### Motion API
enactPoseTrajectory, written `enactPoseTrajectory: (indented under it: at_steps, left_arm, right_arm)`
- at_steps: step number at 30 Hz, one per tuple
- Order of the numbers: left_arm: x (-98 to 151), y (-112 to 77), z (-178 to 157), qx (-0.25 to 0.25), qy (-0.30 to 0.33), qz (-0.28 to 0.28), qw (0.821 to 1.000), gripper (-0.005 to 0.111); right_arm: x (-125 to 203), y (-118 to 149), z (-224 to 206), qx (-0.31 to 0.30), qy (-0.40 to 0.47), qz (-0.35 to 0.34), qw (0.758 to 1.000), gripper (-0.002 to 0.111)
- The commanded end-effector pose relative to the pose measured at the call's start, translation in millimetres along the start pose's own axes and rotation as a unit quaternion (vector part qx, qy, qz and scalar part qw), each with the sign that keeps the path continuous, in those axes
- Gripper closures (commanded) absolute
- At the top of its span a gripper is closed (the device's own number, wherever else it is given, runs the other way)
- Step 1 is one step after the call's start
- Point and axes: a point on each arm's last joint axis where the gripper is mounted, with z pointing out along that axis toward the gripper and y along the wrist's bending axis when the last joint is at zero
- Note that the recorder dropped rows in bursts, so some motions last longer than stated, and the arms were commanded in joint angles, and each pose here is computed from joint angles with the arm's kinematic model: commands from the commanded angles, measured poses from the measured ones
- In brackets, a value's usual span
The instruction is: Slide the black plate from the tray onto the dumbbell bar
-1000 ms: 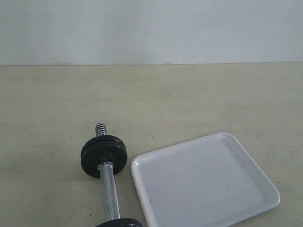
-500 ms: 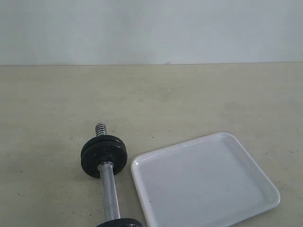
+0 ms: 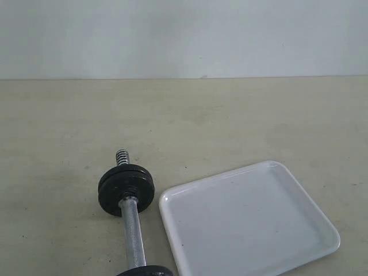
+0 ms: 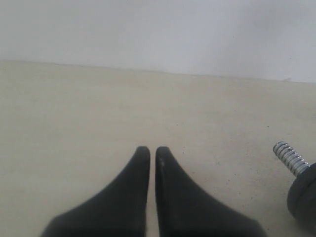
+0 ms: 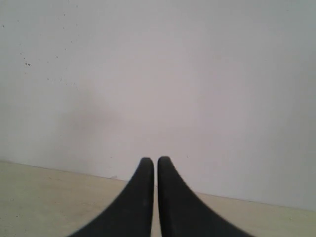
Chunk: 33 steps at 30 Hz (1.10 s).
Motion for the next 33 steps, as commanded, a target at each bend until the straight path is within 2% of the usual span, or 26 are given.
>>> enactPoseTrajectory:
  at_steps: [1, 8, 15, 20, 23, 33]
  left_arm:
    - [0.5, 0.0, 0.1, -0.001, -0.001, -0.020, 1.000, 0.102]
    - [0.5, 0.7, 0.1, -0.004, -0.001, -0.013, 1.000, 0.102]
    - [0.6, 2.2, 0.1, -0.013, 0.000, -0.003, 1.000, 0.102]
    - [0.6, 3.1, 0.1, -0.017, 0.000, 0.013, 1.000, 0.102]
    - [0.6, 3.7, 0.0, -0.021, 0.000, 0.025, 0.999, 0.102]
    - [0.6, 3.7, 0.0, -0.021, 0.000, 0.025, 0.999, 0.102]
  right_arm:
    - [2.2, 1.3, -2.6, -0.005, 0.004, 0.001, 1.000, 0.107]
    - [17.0, 5.8, -2.8, -0.025, 0.046, 0.016, 0.998, 0.107]
    - [23.6, 0.6, -2.4, 0.011, 0.011, 0.003, 1.000, 0.107]
    - [25.1, 3.9, -2.4, -0.006, 0.020, 0.063, 0.998, 0.107]
    - [25.7, 5.3, -2.5, -0.013, 0.024, 0.070, 0.997, 0.107]
    - [57.5, 7.4, -9.9, -0.016, 0.203, 0.054, 0.978, 0.107]
